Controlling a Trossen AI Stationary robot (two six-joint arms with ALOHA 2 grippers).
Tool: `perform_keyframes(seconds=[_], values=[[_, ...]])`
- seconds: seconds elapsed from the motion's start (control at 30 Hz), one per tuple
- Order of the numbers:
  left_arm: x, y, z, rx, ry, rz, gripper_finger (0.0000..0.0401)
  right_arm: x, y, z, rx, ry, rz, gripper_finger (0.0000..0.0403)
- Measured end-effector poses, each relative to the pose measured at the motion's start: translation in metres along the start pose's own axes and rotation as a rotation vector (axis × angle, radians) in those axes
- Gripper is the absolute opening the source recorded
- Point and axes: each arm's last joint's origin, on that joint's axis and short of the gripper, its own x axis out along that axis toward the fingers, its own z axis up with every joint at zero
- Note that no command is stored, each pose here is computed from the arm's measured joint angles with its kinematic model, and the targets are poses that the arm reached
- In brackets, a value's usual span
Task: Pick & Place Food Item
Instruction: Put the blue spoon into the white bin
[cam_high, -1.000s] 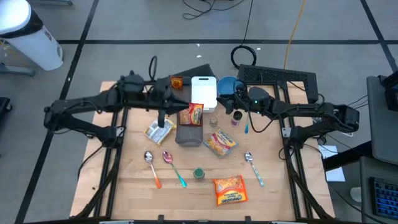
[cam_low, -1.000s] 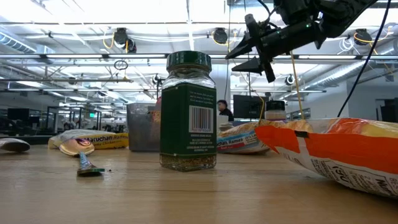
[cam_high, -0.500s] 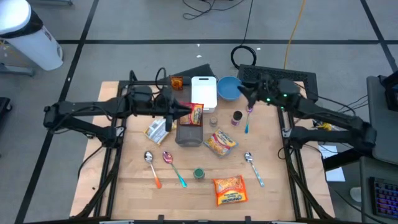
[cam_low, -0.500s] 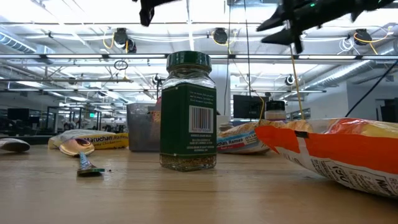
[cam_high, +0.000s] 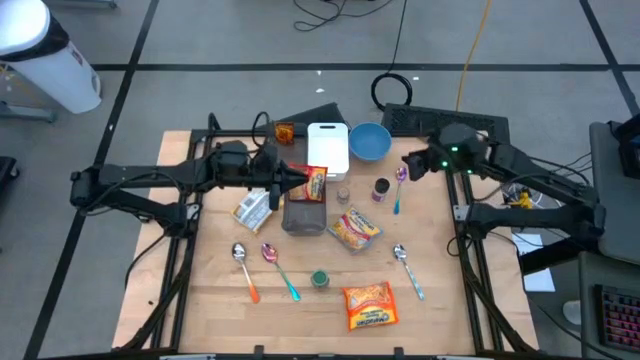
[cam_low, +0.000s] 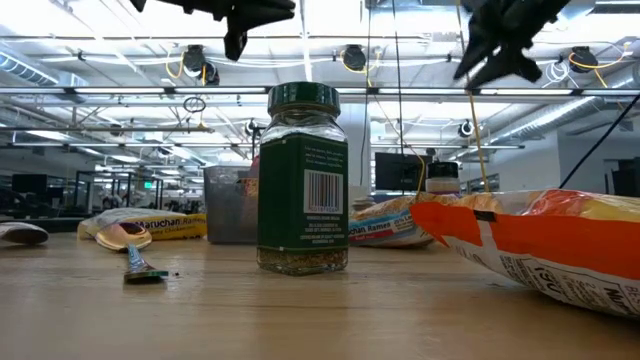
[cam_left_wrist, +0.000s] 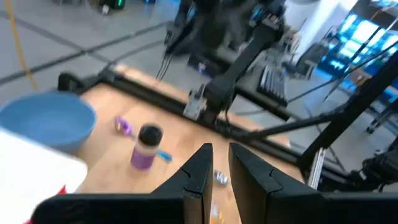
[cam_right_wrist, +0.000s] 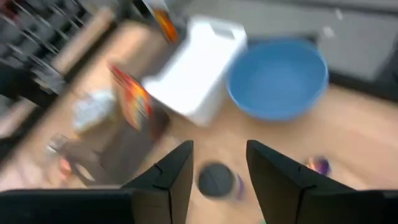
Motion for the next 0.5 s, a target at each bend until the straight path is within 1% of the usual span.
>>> perform_keyframes(seconds=[0.1, 0.27, 0.37, 0.5], values=[[0.000, -0.001, 0.004, 0.007, -0.036, -0.014, 0.0058, 0.022, -0.003, -0.006, 0.028, 0.095, -0.066, 0.0142], [0.000, -0.001, 0.003, -0.002, -0.031, -0.012, 0.0058, 0.055, -0.006, -0.008, 0.067, 0.228, -0.103, 0.0166], [0.000, -0.001, 0.003, -0.002, -0.030, -0.013, 0.0058, 0.069, -0.012, -0.006, 0.079, 0.259, -0.149, 0.0187], [0.000, -0.001, 0.003, -0.006, -0.030, -0.013, 0.0058, 0.080, -0.023, -0.002, 0.091, 0.279, -0.199, 0.0218]])
